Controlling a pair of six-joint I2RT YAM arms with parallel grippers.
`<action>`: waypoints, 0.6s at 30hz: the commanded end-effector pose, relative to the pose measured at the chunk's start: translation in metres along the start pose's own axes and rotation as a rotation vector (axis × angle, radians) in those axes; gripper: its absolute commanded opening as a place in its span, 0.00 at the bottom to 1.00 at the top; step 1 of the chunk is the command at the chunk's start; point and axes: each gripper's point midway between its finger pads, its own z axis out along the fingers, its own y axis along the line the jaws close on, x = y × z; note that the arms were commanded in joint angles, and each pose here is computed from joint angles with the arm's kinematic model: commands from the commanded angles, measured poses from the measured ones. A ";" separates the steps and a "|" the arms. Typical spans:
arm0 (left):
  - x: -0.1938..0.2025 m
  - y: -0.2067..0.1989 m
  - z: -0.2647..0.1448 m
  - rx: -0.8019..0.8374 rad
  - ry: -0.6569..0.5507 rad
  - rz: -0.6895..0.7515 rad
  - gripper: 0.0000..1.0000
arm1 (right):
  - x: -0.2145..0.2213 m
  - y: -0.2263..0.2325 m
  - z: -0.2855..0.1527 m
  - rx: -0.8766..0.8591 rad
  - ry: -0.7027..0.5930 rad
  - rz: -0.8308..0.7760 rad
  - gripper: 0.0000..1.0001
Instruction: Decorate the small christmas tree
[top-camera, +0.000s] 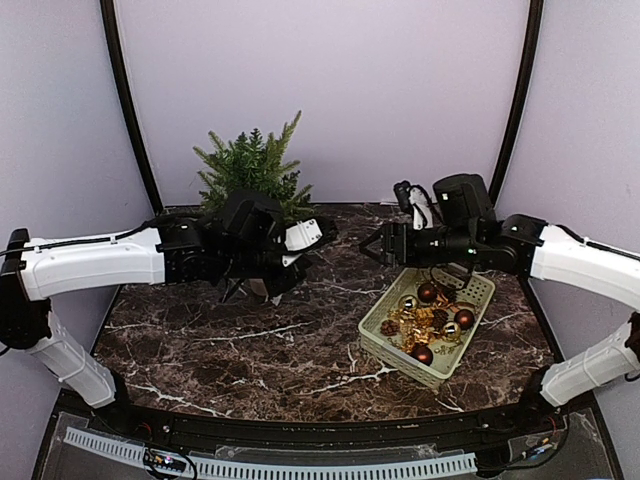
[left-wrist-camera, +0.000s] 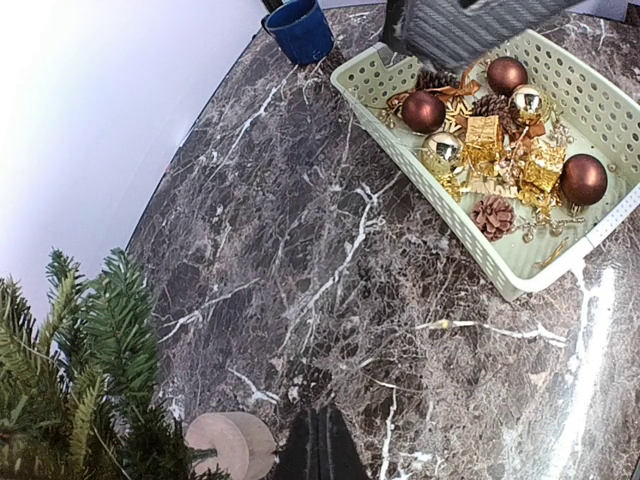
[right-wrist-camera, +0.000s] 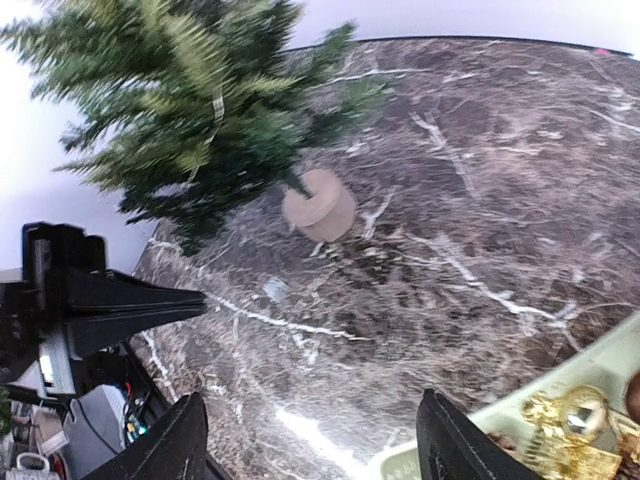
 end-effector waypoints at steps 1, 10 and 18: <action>-0.009 0.008 -0.014 -0.022 -0.052 -0.027 0.00 | -0.001 -0.052 -0.005 0.122 -0.050 0.151 0.75; -0.006 0.007 -0.012 -0.022 -0.050 -0.034 0.00 | -0.002 -0.076 0.016 0.173 -0.075 0.228 0.74; -0.002 0.009 -0.009 -0.028 -0.043 -0.041 0.00 | 0.024 -0.133 0.013 0.438 -0.043 0.205 0.71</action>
